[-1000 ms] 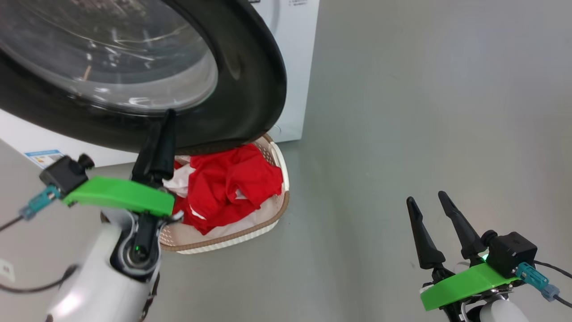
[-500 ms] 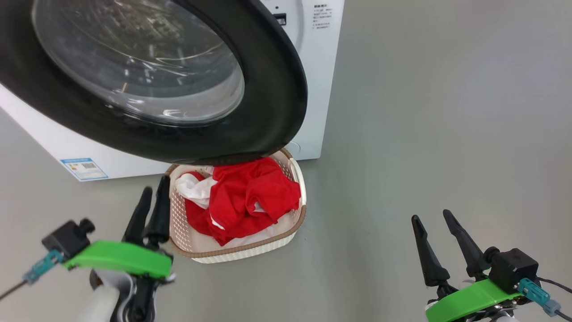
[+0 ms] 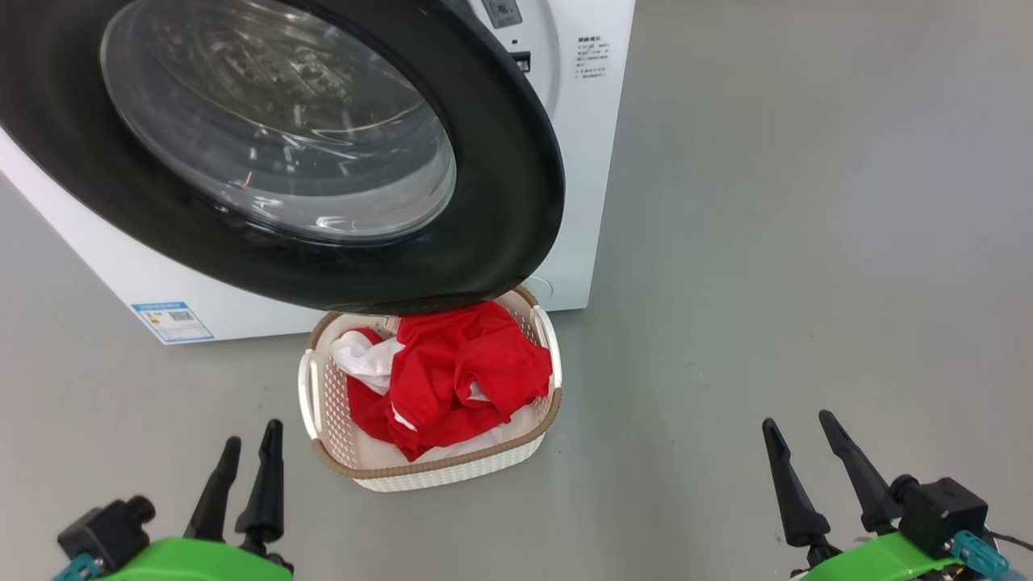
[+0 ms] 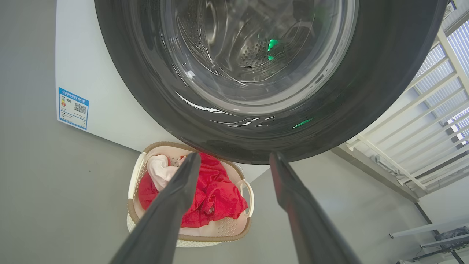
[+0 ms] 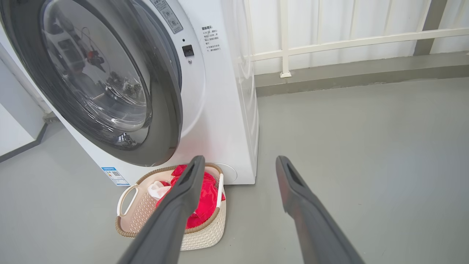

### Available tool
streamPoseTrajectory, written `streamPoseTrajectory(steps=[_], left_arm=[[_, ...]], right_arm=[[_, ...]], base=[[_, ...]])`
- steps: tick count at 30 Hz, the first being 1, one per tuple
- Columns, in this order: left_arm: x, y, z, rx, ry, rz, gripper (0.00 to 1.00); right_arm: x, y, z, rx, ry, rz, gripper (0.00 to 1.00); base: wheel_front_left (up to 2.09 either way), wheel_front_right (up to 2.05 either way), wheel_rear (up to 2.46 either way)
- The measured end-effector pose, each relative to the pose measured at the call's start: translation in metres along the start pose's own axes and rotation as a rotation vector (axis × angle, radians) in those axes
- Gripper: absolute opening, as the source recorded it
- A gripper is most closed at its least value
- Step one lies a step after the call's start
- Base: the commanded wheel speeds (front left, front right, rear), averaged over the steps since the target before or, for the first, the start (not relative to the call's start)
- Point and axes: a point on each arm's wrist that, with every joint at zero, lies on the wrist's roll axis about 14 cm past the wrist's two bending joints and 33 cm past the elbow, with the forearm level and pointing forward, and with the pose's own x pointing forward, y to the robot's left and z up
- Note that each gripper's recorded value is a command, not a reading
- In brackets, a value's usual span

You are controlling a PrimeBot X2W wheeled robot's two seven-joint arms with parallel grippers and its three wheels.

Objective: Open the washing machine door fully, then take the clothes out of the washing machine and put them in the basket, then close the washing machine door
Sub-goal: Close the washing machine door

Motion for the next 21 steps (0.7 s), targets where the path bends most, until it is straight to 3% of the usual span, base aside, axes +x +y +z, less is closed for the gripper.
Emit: streamPoseTrajectory(steps=[7, 12, 21], left_arm=[[-0.019, 0.012, 0.003, 0.085, -0.018, 0.031, 1.00], [-0.030, 0.014, 0.003, 0.234, -0.008, 0.012, 1.00], [-0.041, 0.013, 0.009, 0.290, -0.043, 0.024, 1.00]], right_arm=[[-0.009, -0.004, -0.003, -0.002, 0.010, -0.010, 1.00], [-0.014, -0.009, -0.004, -0.003, 0.014, -0.027, 1.00], [-0.019, -0.011, -0.004, -0.004, 0.013, -0.031, 1.00]], base=[[0.00, 0.00, 0.00], [0.00, 0.00, 0.00], [0.00, 0.00, 0.00]])
